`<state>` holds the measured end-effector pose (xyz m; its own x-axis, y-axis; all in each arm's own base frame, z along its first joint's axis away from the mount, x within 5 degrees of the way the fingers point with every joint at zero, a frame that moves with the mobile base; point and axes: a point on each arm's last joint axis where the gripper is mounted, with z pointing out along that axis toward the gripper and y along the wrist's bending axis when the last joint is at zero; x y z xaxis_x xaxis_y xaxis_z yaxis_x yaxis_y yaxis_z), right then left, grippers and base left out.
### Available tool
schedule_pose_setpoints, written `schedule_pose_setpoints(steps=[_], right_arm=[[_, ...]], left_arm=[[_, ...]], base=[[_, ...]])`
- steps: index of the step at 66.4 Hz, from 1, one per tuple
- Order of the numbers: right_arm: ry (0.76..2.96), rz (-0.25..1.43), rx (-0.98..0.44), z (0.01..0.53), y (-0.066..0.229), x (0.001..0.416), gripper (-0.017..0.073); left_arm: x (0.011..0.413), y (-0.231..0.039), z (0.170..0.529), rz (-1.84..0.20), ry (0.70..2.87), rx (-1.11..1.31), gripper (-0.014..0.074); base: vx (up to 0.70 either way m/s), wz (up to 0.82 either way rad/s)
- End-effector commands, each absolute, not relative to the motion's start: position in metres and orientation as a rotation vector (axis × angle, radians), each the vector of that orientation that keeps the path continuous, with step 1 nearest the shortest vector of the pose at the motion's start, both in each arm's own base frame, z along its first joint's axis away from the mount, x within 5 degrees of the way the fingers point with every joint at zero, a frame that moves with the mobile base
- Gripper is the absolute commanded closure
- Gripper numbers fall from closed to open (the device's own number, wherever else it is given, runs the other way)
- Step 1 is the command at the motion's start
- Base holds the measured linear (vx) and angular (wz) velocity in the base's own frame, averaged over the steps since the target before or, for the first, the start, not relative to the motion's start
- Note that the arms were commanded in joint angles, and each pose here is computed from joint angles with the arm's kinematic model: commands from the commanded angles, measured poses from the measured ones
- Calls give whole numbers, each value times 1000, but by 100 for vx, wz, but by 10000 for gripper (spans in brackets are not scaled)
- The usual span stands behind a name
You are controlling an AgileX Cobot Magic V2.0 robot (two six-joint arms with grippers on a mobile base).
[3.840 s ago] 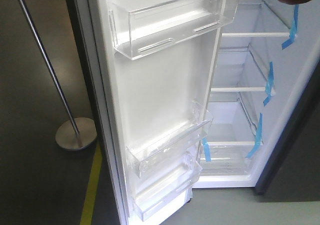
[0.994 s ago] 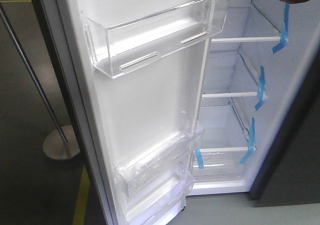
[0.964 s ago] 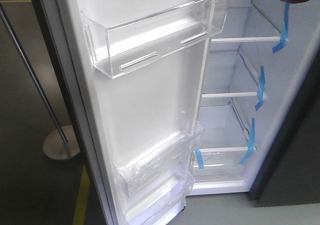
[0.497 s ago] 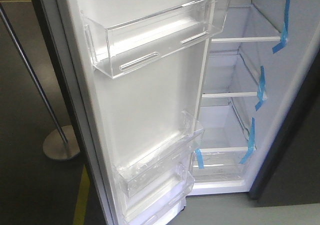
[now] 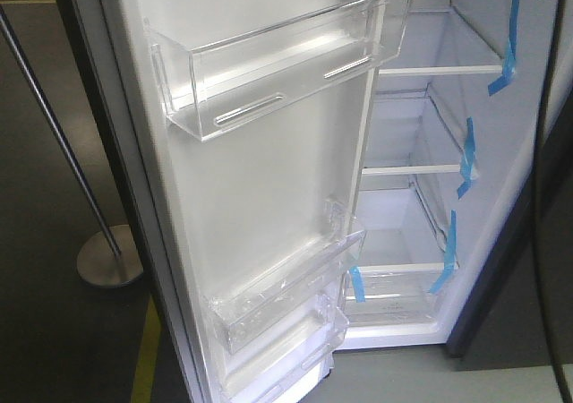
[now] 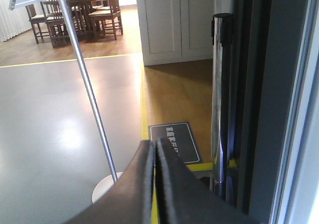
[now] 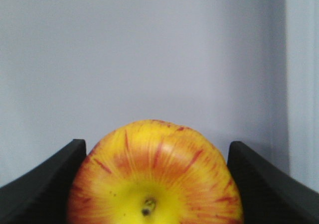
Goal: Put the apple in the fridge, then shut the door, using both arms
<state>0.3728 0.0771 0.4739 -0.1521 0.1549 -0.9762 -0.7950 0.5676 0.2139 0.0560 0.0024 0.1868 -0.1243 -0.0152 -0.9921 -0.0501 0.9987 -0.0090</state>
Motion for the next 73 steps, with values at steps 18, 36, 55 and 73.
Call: schedule_pose_setpoints(steps=[18,36,55,73], right_arm=[[1413,890,-649,480,104,382,368],[1489,867,-662,473,103,383,92],[1504,888,-629,473,103,383,-29],[1481,907,-622,482,103,376,0]], left_arm=[[56,3,190,23,1618,-56,601],[56,3,190,23,1618,-56,601],[56,3,190,23,1618,-56,601],[56,3,190,23,1618,-56,601]], base=[[0,0],[0,0],[0,0],[0,0]])
